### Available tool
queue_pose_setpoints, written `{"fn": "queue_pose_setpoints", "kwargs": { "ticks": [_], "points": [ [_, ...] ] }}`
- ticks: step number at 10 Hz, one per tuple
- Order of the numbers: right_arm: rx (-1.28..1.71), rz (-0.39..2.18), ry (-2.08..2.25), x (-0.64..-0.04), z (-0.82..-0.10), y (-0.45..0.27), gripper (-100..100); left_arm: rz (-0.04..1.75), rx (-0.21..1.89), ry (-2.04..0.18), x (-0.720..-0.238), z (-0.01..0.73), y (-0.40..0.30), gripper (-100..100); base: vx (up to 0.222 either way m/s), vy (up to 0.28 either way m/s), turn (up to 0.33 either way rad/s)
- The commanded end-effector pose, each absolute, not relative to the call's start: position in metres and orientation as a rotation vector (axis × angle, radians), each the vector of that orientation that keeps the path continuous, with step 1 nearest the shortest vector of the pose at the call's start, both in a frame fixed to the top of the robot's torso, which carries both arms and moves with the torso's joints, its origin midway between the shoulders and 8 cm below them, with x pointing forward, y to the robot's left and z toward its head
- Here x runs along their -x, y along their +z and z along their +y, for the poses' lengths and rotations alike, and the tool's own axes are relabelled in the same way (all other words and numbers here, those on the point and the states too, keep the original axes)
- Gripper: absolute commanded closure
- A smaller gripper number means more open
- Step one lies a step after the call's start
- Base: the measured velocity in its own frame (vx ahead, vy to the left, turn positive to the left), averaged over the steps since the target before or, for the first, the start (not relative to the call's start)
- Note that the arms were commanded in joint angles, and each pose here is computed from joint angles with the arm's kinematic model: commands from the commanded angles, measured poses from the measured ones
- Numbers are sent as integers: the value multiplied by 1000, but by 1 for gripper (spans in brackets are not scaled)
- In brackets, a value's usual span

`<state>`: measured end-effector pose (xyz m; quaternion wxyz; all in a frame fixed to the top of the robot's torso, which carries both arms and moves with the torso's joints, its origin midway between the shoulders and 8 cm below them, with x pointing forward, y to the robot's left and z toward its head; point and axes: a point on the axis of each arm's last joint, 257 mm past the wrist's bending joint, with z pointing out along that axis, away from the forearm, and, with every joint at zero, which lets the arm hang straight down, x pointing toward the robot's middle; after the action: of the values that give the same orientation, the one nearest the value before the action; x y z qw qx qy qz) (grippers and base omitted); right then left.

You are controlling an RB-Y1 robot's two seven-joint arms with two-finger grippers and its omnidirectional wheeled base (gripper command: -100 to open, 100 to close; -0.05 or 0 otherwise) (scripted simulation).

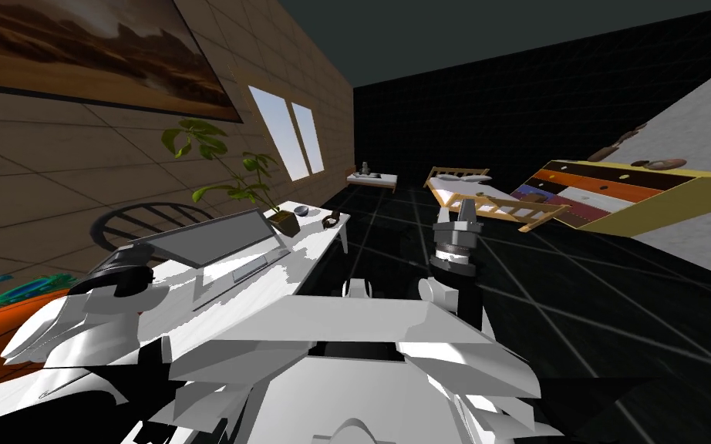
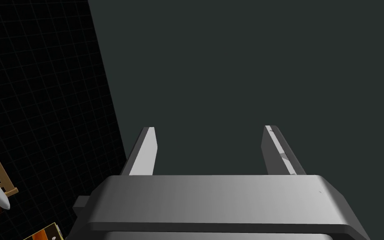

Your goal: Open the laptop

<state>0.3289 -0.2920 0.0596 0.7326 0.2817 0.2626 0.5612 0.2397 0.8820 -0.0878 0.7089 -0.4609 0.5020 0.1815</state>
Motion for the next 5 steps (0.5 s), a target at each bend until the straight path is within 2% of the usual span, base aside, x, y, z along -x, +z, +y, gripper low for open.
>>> {"fn": "queue_pose_setpoints", "kwargs": {
  "ticks": [1, 3, 5],
  "points": [
    [-620, 578, 1235, -329, -292, 60, 0, 1106, 1030, 419, -217, 885, -84, 100, 20, -10, -61],
    [-620, 578, 1235, -329, -292, 60, 0, 1078, 1037, 432, -185, 889, -74, 100, 31, -16, -137],
    [-620, 578, 1234, -329, -292, 60, 0, 1089, 1036, 440, -183, 891, -76, 100, 20, -6, -31]
  ]
}}
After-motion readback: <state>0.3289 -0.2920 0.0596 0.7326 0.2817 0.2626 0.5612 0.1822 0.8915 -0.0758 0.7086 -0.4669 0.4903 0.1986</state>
